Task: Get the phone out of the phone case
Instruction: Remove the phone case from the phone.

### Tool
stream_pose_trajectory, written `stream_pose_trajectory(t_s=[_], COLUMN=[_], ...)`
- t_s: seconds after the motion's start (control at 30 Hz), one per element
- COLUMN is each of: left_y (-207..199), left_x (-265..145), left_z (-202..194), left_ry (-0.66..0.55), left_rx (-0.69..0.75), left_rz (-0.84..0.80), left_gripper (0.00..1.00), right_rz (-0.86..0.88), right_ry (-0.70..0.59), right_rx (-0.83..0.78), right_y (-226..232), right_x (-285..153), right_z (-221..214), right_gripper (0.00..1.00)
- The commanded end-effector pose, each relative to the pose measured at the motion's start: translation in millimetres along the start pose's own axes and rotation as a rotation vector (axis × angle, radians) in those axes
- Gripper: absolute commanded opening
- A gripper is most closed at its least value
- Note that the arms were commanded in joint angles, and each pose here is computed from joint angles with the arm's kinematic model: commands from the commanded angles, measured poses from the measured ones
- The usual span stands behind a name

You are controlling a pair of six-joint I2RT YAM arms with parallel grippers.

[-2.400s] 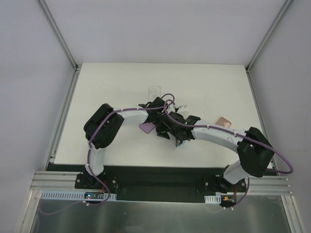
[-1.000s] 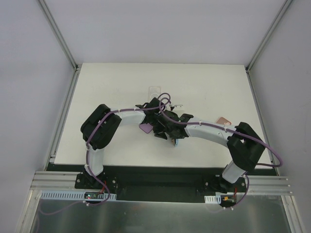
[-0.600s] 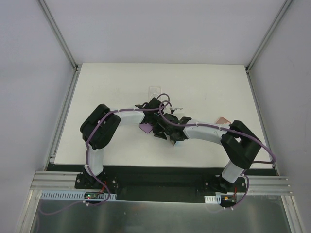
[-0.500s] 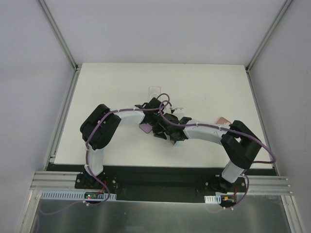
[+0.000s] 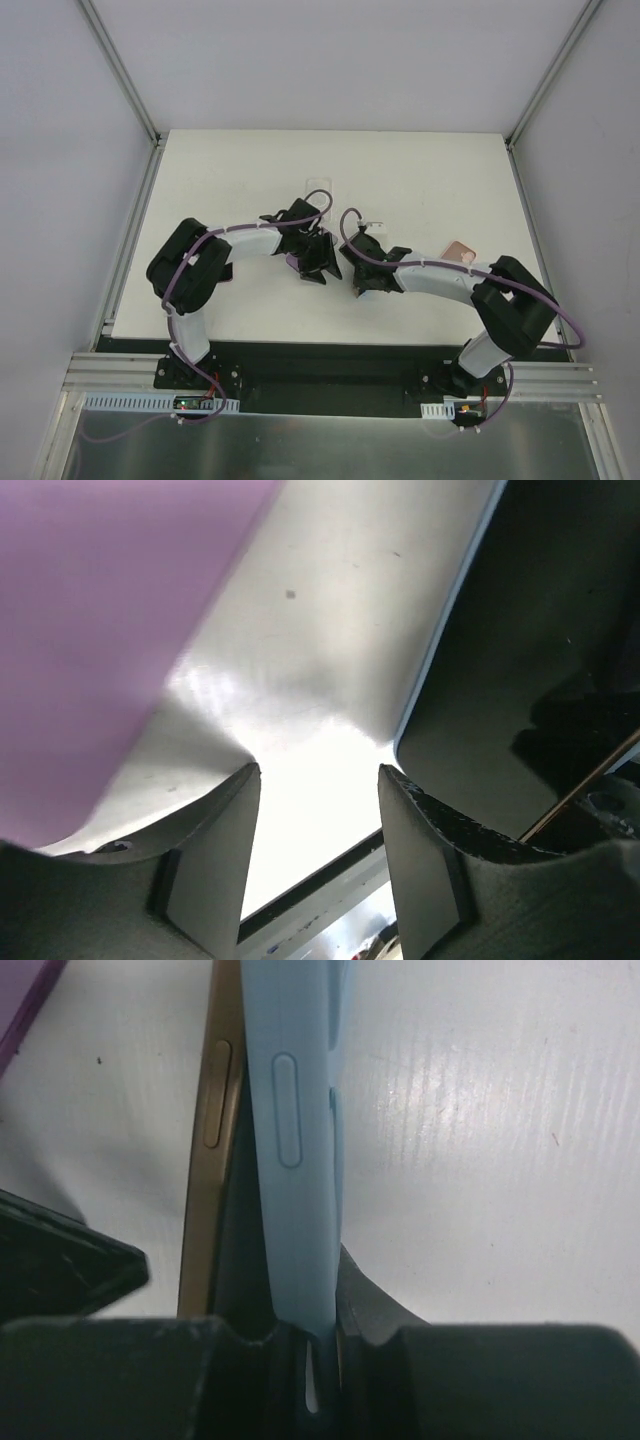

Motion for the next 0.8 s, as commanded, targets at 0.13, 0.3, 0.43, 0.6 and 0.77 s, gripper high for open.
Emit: stream_pose_trajectory(t_s=[0.13, 0.3, 0.43, 0.6, 0.77], left_y=[1, -22, -26, -26, -32], left_x=[-54, -68, -65, -48, -35], left_z=[11, 13, 16, 19, 19], left_ry=[-0.07, -0.061, -0.079, -0.093, -0.085], left_rx=[0.001, 0.03, 0.042, 0.036, 0.065], left_rz=[-0.073, -0.166, -0.147, -0.099, -0.082], left_gripper=[0.57, 0.68, 0.71, 0.7, 0.68], right_rz=[0.271, 0.312, 0.326, 0.336, 0.338], right_ry=[0.092, 0.069, 0.066, 0.075, 0.082], right_rx=[-0.087, -0.119, -0.124, -0.13, -0.133], right_y=[20, 26, 31, 35, 36], right_x=[8, -1, -4, -6, -7], right_z=[-35, -28, -25, -26, -26], right_gripper=[0.01, 0.01, 0.01, 0.01, 0.02])
Point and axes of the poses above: each gripper's point midway between its finger pads, its own x axis out along the fingers, its own y axis along the line the jaws close on, z = x × y, the point moved 5 cm from there along -x, back along the fingers, and after that the axes turned 6 degrees about x, right-handed, at the moved point
